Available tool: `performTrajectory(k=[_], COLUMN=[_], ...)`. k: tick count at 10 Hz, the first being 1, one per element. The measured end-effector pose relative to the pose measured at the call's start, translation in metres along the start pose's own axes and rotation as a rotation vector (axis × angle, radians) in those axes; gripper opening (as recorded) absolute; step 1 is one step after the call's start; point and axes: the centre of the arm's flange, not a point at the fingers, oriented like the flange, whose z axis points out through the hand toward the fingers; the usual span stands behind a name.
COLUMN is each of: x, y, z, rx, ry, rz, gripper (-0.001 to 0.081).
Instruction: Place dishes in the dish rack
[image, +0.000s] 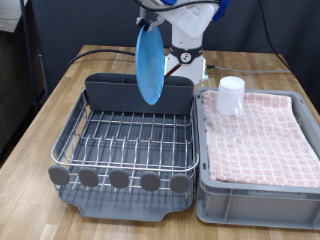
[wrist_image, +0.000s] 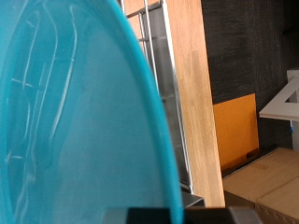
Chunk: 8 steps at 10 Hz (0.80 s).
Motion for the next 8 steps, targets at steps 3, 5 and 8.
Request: performTrajectory(k=[3, 5, 8], x=[0.009, 0.021, 0.039], y=[0.003, 0.005, 0.012], z=[0.002, 0.005, 0.016], rx=[-0.025, -0.001, -0.014], ry=[0.075, 0.136, 0.157], rz=[-0.069, -0.156, -0.213], gripper=[0.0021, 0.0021, 0.0021])
